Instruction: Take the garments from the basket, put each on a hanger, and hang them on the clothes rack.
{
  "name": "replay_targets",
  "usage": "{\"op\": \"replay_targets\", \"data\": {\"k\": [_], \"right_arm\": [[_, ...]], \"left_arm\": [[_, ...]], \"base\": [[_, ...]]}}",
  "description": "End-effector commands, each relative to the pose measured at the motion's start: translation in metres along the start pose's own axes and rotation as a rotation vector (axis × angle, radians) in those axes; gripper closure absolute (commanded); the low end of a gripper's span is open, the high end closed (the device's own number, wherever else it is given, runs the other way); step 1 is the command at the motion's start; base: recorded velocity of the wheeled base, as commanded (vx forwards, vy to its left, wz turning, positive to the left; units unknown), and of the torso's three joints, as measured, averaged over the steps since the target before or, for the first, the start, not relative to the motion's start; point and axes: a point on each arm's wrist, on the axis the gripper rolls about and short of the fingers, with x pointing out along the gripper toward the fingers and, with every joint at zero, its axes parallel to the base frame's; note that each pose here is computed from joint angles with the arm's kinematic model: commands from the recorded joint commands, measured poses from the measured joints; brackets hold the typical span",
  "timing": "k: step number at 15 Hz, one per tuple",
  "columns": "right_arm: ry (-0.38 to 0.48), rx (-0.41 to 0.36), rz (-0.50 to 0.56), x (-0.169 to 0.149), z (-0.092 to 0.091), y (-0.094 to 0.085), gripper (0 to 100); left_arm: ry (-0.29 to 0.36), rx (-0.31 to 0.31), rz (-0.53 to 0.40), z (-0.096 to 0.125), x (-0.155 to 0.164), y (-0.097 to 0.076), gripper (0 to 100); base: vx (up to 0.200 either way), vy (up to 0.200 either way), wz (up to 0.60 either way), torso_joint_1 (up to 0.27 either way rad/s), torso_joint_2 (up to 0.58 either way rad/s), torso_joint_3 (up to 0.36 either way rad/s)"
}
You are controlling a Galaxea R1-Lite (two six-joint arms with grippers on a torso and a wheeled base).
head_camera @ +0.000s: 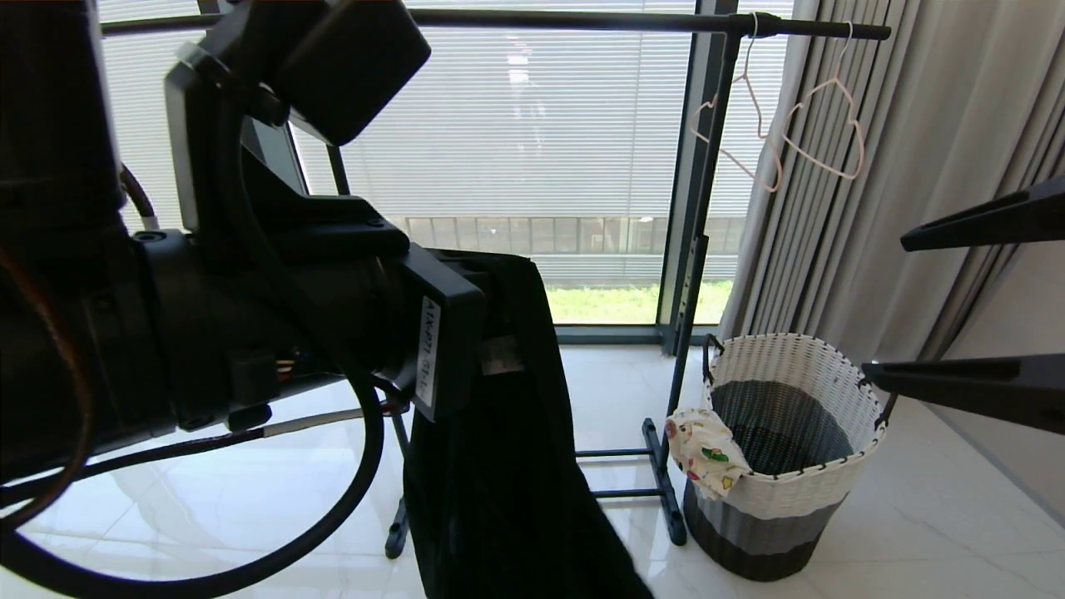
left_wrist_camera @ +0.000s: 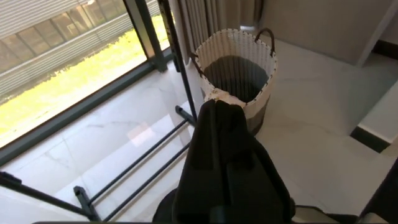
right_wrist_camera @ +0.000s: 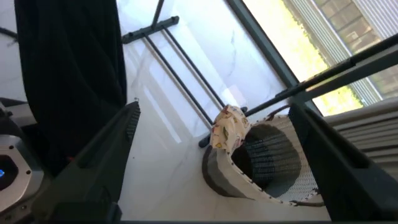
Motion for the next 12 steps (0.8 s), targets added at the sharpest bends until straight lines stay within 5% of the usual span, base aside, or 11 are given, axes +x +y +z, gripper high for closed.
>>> {"op": "replay_targets", "data": {"k": [1, 3, 6, 12], "right_arm": [[0.033, 0.076, -0.103, -0.020, -0.024, -0.008, 0], [0.159, 0.201, -0.359, -0.041, -0.070, -0.021, 0], [0.256, 0.357, -0.626, -0.055, -0.111, -0.026, 0], [0.250, 0.356, -0.715, -0.046, -0.124, -0.033, 0]], "left_arm": [[0.040, 0.001, 0.061, -0.010, 0.000, 0.007, 100], [0.113, -0.014, 0.186, -0.029, -0.027, 0.030, 100], [0.206, -0.100, 0.450, -0.061, -0.072, 0.069, 100], [0.290, -0.178, 0.690, -0.096, -0.102, 0.086, 100]], "base": [[0.000, 0.000, 0.00, 0.000, 0.00, 0.000], [0.000, 0.000, 0.00, 0.000, 0.00, 0.000], [0.000, 0.000, 0.00, 0.000, 0.00, 0.000], [0.000, 0.000, 0.00, 0.000, 0.00, 0.000]]}}
